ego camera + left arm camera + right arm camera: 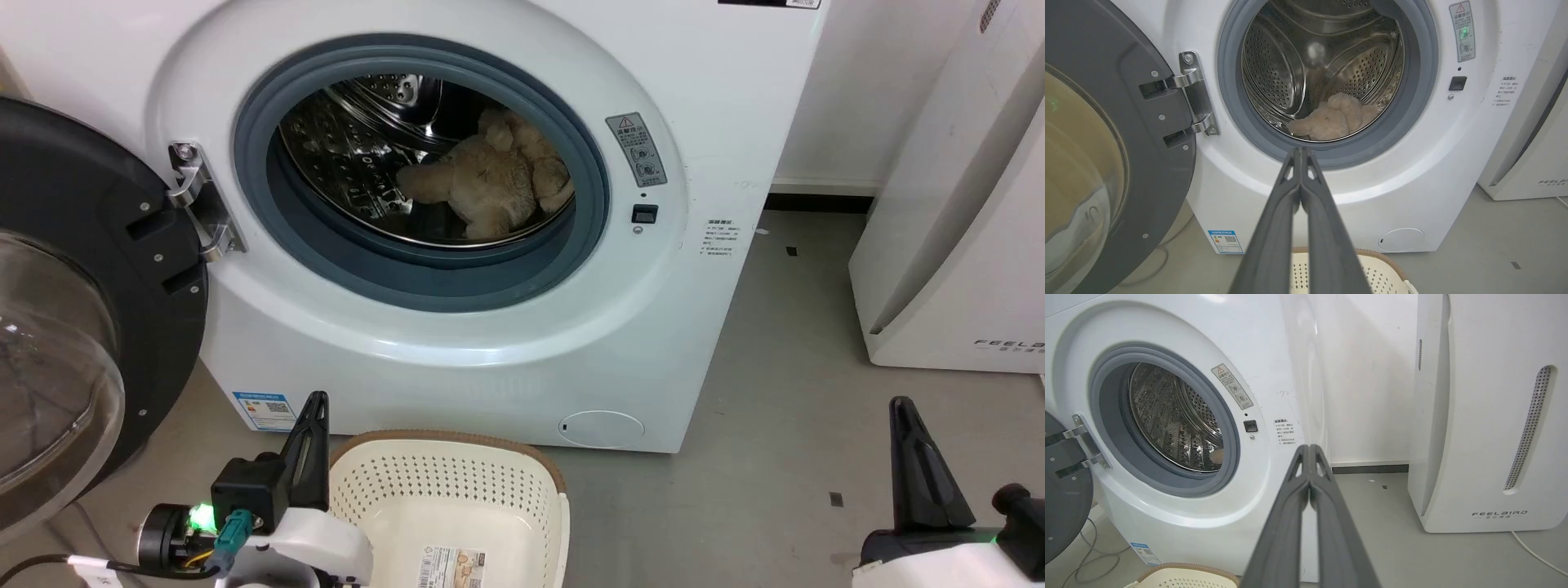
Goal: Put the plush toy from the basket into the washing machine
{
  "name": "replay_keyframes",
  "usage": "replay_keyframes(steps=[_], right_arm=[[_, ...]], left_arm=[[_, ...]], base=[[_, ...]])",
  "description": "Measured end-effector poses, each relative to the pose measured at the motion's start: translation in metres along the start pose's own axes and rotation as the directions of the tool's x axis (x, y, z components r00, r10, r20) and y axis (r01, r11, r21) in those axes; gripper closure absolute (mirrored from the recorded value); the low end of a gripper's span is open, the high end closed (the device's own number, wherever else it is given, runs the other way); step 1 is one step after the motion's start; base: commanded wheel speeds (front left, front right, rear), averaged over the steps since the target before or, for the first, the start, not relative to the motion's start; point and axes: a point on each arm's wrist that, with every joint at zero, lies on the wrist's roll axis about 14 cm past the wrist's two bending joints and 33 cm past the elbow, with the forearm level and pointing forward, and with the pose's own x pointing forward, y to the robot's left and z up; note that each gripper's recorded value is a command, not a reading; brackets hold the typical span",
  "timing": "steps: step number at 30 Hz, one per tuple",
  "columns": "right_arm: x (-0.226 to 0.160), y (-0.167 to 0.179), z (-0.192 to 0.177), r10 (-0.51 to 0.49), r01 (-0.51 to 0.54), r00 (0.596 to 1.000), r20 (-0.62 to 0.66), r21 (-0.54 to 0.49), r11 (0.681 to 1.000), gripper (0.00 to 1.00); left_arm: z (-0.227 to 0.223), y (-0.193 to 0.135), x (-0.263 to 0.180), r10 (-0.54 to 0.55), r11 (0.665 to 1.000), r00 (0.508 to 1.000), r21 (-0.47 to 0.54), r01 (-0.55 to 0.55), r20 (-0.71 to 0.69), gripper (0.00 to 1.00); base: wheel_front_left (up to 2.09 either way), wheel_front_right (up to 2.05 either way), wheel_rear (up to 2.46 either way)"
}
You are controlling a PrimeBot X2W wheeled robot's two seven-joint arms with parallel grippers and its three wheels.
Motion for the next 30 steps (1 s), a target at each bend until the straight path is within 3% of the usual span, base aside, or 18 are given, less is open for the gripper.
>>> replay_keyframes(steps=[30], right_arm=[[-0.0022,0.0037,-0.0071,0.014,-0.017,0.998,-0.061,-0.048,0.999,1.0]], left_arm=[[0.0049,-0.0072,0.0021,-0.018,1.0,1.0,0.002,0.018,-0.017,1.0]], base=[[0.0,0.0,0.0]])
